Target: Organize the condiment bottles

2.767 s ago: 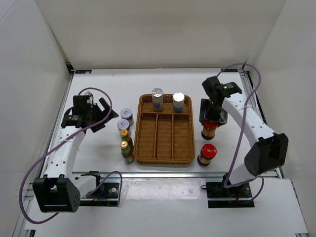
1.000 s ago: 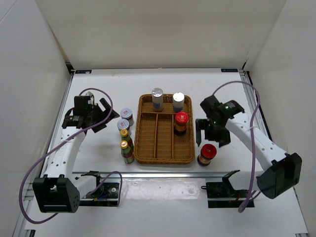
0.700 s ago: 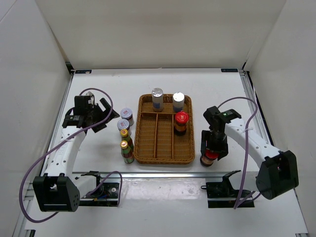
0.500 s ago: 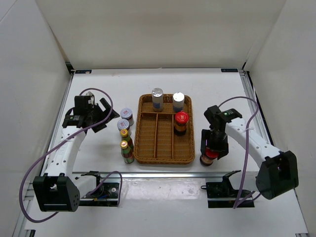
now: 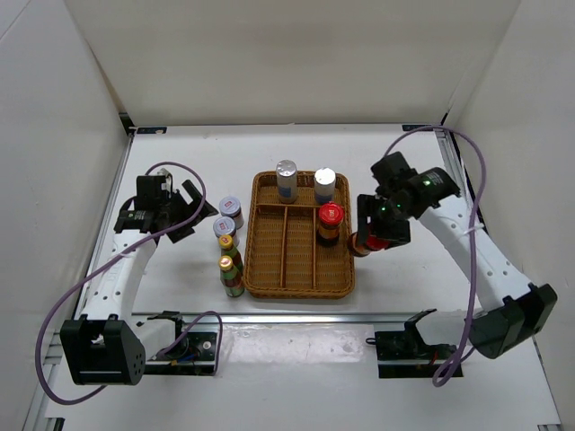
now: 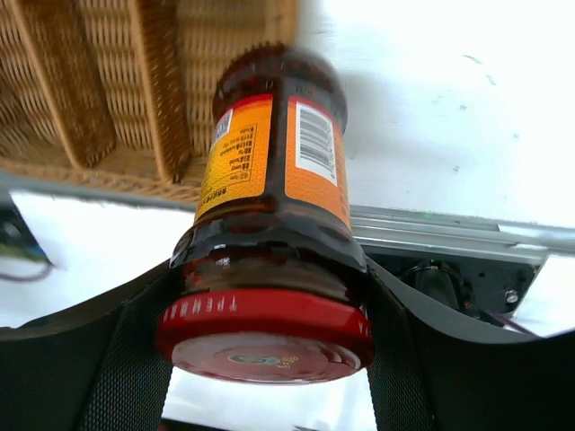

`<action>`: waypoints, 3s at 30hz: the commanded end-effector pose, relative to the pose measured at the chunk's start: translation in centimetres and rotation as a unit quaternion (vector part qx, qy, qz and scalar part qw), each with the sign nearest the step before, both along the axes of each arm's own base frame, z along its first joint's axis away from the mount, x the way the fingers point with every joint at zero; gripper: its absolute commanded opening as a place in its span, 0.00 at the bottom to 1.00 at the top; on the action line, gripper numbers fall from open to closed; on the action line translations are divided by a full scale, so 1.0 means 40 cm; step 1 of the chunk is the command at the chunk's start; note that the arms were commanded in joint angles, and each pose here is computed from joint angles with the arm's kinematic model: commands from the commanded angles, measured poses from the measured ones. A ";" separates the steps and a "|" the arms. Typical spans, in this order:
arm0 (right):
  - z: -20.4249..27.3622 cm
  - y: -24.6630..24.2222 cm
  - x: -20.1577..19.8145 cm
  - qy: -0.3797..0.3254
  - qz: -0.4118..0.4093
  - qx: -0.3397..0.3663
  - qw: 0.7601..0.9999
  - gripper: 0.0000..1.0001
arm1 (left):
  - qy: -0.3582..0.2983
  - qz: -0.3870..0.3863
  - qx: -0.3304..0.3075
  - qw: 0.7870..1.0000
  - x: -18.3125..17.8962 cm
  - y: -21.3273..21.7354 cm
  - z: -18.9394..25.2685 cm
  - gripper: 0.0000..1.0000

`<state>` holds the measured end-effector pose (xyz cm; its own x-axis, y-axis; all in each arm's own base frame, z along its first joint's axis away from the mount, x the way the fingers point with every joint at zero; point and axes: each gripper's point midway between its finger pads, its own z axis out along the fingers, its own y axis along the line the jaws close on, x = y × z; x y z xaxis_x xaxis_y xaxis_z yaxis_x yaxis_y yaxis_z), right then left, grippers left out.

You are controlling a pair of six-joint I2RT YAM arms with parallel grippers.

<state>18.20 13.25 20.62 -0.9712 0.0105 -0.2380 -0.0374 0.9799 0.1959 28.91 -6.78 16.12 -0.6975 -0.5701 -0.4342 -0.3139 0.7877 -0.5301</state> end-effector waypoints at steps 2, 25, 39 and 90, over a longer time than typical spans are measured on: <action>0.003 0.080 -0.015 0.006 0.089 0.002 0.996 0.00 | -0.015 -0.003 -0.008 1.000 -0.003 -0.009 0.017 1.00; -0.205 0.135 0.065 0.011 0.189 -0.097 0.977 0.00 | -0.021 -0.013 -0.006 1.000 -0.001 -0.011 0.031 1.00; -0.199 0.127 0.050 0.001 0.189 -0.087 0.978 0.67 | -0.022 -0.013 0.001 1.000 0.000 -0.007 0.030 1.00; -0.164 0.027 -0.217 0.055 0.082 0.012 0.995 1.00 | -0.132 -0.269 0.045 0.953 -0.190 -0.161 0.120 0.94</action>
